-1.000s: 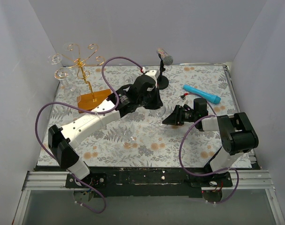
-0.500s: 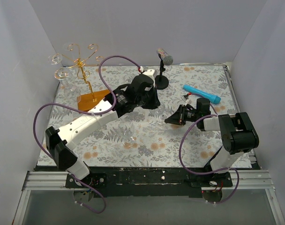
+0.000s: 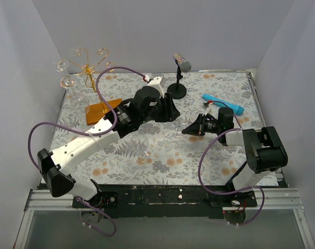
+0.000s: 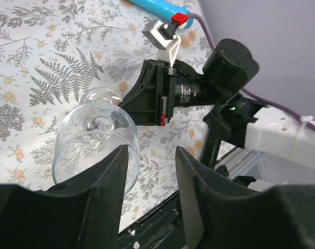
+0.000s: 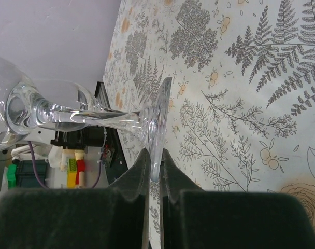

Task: Place the wine glass upside down on the wine glass rack
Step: Pick up the wine glass at the center of the board, then turn the wine glass upside down at the wine rack.

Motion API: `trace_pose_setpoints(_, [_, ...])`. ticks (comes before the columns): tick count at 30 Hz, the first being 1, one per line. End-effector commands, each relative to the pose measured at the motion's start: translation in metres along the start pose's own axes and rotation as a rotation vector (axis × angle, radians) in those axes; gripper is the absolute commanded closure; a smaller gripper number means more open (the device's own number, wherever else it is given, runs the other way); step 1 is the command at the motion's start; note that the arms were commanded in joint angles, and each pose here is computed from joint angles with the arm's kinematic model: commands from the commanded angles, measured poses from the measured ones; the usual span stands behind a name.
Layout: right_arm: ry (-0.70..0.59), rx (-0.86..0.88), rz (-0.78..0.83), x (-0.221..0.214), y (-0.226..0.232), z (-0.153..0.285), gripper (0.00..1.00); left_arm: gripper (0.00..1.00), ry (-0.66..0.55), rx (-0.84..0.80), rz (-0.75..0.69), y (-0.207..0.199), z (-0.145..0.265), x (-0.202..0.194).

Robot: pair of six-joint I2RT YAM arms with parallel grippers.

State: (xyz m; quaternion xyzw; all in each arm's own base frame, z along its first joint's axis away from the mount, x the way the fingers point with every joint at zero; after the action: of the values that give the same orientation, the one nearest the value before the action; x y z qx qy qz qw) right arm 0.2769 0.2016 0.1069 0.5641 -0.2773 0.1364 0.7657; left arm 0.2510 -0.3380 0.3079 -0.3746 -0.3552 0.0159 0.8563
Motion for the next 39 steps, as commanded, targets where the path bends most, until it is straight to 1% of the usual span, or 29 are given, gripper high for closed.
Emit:
trace_pose_setpoints(1, [-0.03,0.07,0.156,0.013,0.019,0.002,0.99,0.54,-0.165,-0.133,0.049,-0.029,0.041,0.036])
trace_pose_setpoints(2, [-0.03,0.072,0.165,0.013,0.02,0.003,0.99,0.47,-0.177,-0.131,0.049,-0.027,0.046,0.037])
trace_pose_setpoints(6, [-0.034,0.074,0.186,0.016,0.022,0.004,0.99,0.27,-0.236,-0.134,0.042,-0.022,0.07,0.046])
trace_pose_setpoints(12, [-0.038,0.075,0.225,0.02,0.025,0.006,0.99,0.07,-0.323,-0.126,0.025,-0.01,0.104,0.056])
trace_pose_setpoints(13, [-0.037,0.077,0.231,0.021,0.025,0.007,0.99,0.02,-0.343,-0.12,0.025,-0.007,0.11,0.058])
trace_pose_setpoints(22, [-0.043,0.036,0.328,0.03,0.025,0.014,0.99,0.02,-0.44,-0.102,0.037,0.012,0.151,0.065])
trace_pose_setpoints(27, [-0.054,-0.007,0.397,0.037,0.023,0.022,0.99,0.02,-0.47,-0.109,0.045,0.017,0.167,0.068])
trace_pose_setpoints(39, [-0.119,-0.125,0.579,0.061,0.029,0.053,0.99,0.02,-0.491,-0.105,0.043,0.026,0.178,0.065])
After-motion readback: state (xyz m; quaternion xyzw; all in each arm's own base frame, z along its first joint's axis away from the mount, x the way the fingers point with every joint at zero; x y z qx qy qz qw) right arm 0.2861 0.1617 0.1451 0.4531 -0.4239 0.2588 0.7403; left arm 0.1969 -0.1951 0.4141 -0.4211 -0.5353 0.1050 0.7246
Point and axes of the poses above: each gripper's point midway between its finger pads, its own z axis back along the fingers, its own y axis along the line the jaws close on, x = y × z, the point moved 2 cm from there along z, back along the fingers, and after that the axes turned 11 degrees about z, right-handed, at the moved point
